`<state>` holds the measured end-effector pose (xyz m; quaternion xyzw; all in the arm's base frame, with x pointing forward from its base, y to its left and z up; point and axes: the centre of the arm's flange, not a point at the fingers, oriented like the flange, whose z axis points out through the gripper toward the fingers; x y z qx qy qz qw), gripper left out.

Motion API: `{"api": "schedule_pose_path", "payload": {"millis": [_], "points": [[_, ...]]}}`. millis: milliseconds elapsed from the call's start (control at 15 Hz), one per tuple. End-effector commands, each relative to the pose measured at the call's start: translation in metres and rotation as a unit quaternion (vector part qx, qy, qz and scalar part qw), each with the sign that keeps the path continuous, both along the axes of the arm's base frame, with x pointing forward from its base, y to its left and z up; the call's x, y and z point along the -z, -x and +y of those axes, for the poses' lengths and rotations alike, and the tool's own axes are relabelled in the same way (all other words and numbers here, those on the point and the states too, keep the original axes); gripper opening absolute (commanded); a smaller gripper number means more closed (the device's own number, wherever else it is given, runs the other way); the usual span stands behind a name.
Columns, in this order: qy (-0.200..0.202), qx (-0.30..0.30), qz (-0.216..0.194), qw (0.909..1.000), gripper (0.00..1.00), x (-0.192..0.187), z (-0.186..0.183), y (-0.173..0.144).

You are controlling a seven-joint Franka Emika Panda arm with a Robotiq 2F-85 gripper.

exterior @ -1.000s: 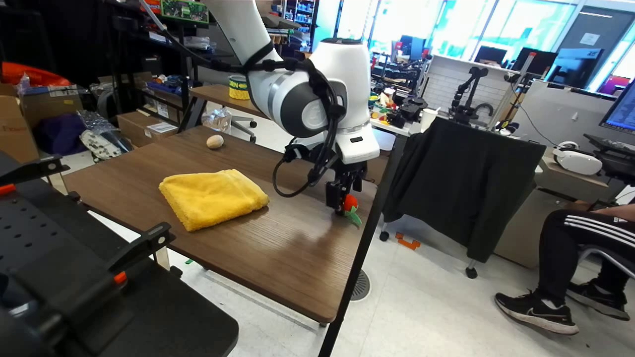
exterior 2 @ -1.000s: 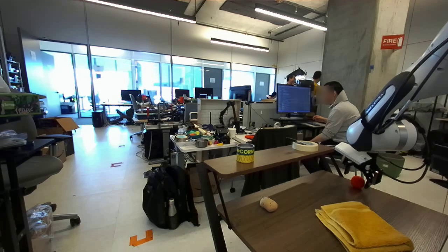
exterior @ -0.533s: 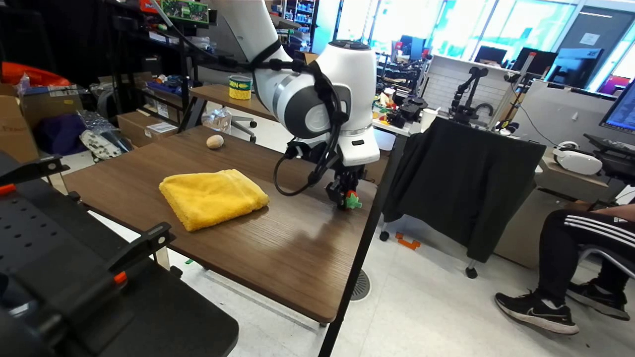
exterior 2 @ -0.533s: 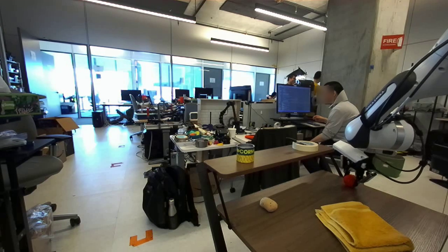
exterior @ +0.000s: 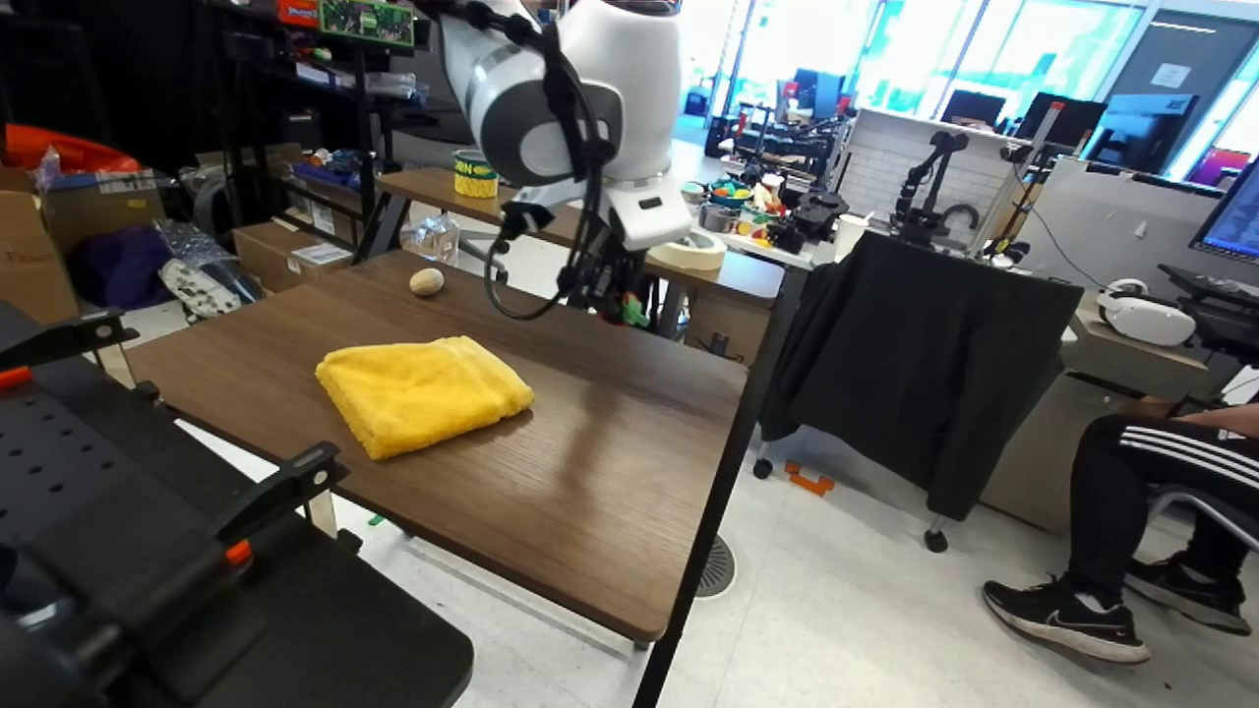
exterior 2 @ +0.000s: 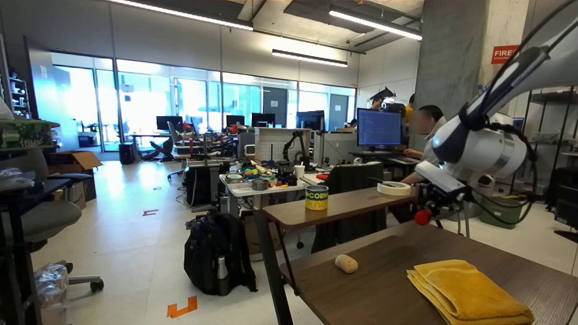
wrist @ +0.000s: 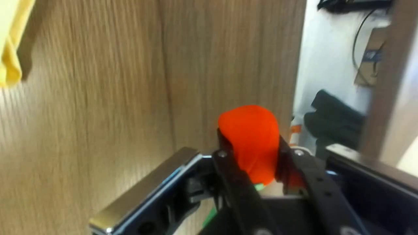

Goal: Wipe the table with the yellow towel

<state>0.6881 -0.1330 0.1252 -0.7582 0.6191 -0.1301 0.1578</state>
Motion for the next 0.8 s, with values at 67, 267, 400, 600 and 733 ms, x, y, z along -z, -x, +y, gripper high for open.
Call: {"api": "schedule_pose_path", "payload": {"millis": [67, 267, 400, 600, 733], "points": [[-0.053, -0.089, 0.01, 0.9946, 0.04, -0.022, 0.114, 0.004], [-0.071, -0.149, 0.075, 0.9834, 0.04, 0.007, 0.189, 0.002], [-0.071, -0.18, 0.115, 0.9744, 0.04, 0.03, 0.228, 0.01], [-0.058, -0.213, 0.152, 0.9635, 0.04, 0.059, 0.266, 0.025], [-0.047, -0.224, 0.168, 0.959, 0.04, 0.073, 0.277, 0.031]]}}
